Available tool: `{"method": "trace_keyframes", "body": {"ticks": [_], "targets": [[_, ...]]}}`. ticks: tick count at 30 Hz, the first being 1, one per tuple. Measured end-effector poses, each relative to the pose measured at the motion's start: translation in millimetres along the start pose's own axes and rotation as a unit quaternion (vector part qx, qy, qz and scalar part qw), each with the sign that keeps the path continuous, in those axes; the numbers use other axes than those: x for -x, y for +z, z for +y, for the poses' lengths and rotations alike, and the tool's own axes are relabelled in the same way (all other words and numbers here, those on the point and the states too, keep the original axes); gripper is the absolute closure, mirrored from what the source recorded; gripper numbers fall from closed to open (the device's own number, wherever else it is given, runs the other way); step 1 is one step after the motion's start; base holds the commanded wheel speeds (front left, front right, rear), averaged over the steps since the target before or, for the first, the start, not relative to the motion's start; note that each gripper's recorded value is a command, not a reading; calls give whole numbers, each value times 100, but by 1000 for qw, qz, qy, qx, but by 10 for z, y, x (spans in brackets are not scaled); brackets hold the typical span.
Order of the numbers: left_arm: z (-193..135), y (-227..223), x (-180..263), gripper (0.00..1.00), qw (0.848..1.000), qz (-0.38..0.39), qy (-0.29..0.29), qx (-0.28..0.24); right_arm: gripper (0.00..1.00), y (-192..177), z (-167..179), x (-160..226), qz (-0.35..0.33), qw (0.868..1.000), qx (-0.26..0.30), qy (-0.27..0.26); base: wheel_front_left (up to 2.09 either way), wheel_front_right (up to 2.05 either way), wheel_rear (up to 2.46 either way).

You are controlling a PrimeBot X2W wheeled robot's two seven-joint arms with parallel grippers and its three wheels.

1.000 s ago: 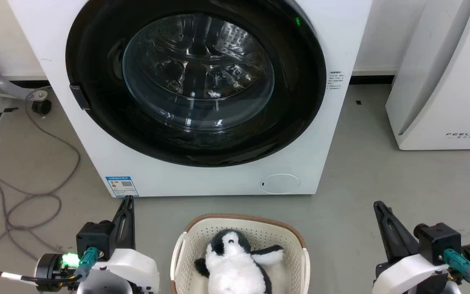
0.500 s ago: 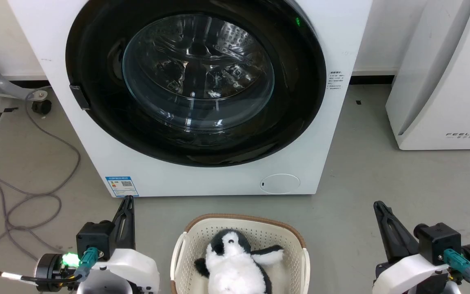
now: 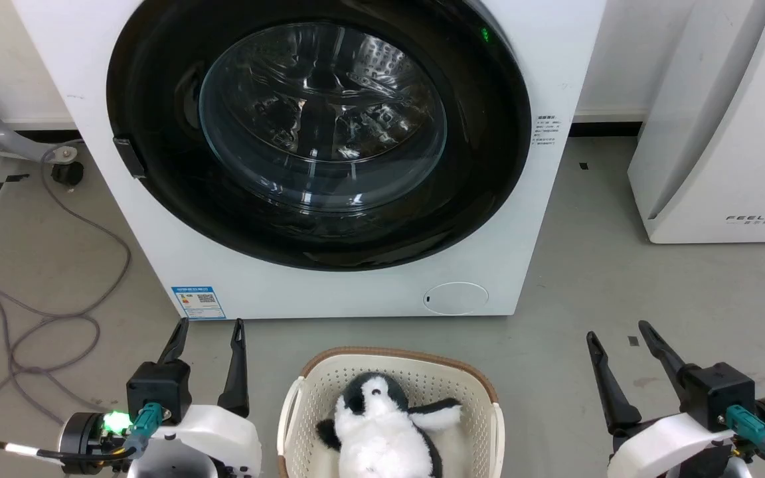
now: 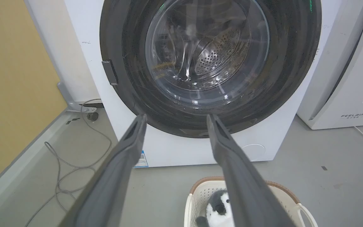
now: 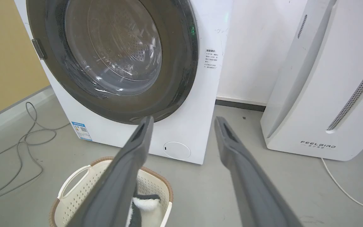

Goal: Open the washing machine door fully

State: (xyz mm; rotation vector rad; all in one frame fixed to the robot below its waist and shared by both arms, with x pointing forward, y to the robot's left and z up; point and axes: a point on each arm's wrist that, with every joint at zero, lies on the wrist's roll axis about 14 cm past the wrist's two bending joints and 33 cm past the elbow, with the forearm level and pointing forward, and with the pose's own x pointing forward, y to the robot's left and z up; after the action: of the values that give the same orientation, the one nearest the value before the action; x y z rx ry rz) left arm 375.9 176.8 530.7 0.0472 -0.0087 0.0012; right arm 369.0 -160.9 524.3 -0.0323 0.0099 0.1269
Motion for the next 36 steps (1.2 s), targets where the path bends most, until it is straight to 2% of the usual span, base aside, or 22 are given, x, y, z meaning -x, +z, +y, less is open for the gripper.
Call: {"method": "trace_keyframes", "body": {"ticks": [22, 23, 24, 25, 32, 36], "targets": [[-19, 33, 0, 0, 1000, -18, 6, 4, 0, 144, -47, -3, -39, 998, -47, -6, 0, 0, 0], [-22, 35, 1, 0, 1000, -19, 6, 4, 38, 149, -48, -4, -41, 998, -51, -6, 0, 0, 0], [-22, 36, 1, 0, 1000, -20, 6, 4, 84, 154, -49, -4, -42, 998, -53, -6, 0, 0, 0], [-20, 33, 1, 0, 1000, -20, 7, 4, 100, 162, -50, -4, -45, 997, -57, -7, 0, 0, 0], [-22, 32, 1, 0, 1000, -24, 10, 5, 100, 194, -85, -3, -59, 992, -114, -11, 0, 0, 0], [-23, 30, 3, 0, 1000, -26, 12, 8, 100, 164, -133, 1, -63, 981, -184, -18, 0, 0, 0]]}}
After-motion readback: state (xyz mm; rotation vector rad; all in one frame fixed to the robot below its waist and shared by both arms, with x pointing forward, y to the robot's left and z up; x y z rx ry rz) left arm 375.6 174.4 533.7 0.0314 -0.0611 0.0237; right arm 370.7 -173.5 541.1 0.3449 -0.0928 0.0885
